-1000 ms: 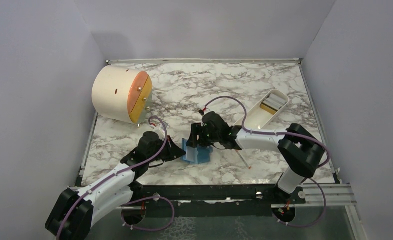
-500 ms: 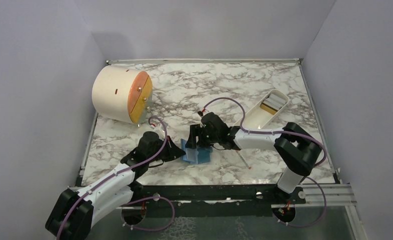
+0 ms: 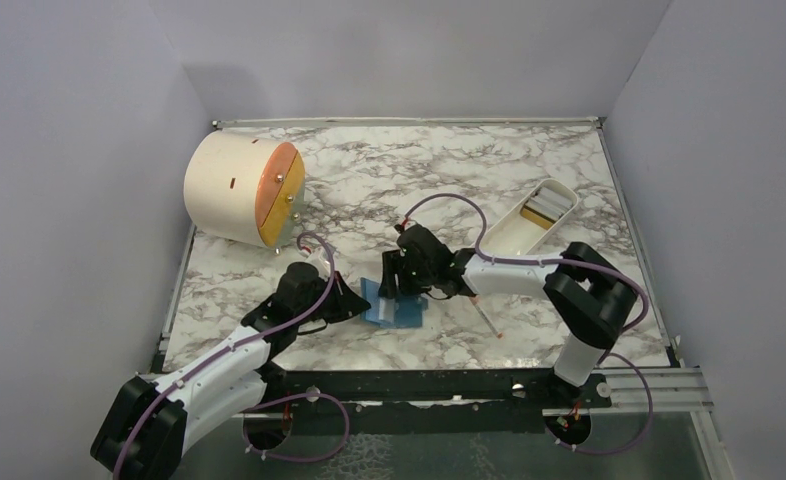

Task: Put the credit cards into the card holder
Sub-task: Turn over the card holder at the center of the board.

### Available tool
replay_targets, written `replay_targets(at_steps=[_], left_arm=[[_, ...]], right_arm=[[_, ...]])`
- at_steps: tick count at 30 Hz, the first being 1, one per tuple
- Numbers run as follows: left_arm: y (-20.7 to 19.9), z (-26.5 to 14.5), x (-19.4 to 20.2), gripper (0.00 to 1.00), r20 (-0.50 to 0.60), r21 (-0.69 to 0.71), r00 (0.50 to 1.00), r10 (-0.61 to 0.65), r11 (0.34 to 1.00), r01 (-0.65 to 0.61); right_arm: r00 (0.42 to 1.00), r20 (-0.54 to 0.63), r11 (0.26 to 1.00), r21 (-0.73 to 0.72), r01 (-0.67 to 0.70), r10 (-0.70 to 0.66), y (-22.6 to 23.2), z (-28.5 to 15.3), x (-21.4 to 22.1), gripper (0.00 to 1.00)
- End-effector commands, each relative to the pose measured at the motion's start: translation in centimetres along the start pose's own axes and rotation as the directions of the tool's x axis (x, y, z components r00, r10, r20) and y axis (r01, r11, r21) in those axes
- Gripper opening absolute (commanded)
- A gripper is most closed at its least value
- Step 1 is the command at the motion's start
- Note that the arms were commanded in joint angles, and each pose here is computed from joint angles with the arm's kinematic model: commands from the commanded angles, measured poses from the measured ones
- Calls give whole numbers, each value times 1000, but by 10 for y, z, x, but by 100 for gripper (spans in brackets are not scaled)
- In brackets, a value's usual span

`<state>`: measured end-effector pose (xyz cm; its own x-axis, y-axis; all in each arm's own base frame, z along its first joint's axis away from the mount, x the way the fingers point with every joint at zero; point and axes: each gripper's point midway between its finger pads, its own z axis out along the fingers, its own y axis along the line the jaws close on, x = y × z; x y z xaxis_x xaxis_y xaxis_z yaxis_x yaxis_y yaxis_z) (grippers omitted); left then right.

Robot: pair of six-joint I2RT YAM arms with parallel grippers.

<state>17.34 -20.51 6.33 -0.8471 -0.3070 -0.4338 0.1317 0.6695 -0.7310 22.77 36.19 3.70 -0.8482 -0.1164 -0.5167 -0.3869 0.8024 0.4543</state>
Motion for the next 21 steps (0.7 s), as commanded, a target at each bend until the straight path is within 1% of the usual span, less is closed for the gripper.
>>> replay_targets(at_steps=[1, 4, 9, 11, 16, 21], left_arm=[[-10, 0, -13, 0, 35, 12, 999, 34, 999, -35], [-11, 0, -15, 0, 41, 12, 999, 34, 999, -34], [-10, 1, -16, 0, 41, 6, 999, 35, 999, -36], [-8, 2, -14, 0, 35, 0, 999, 33, 999, -33], [-11, 0, -16, 0, 42, 7, 999, 33, 999, -33], [-13, -2, -20, 0, 60, 15, 997, 45, 999, -46]], right_arm=[[999, -22, 970, 237, 53, -49, -49, -17, 12, 57], [998, -17, 957, 282, 59, -57, -60, -24, 15, 51], [999, 1, 965, 258, 48, -50, -59, -30, 18, 44], [999, 3, 962, 269, 47, -50, -61, -34, 18, 44], [998, 3, 930, 363, 55, -60, -72, -57, 11, 44], [992, 54, 949, 303, 92, -113, -56, -73, -6, 45]])
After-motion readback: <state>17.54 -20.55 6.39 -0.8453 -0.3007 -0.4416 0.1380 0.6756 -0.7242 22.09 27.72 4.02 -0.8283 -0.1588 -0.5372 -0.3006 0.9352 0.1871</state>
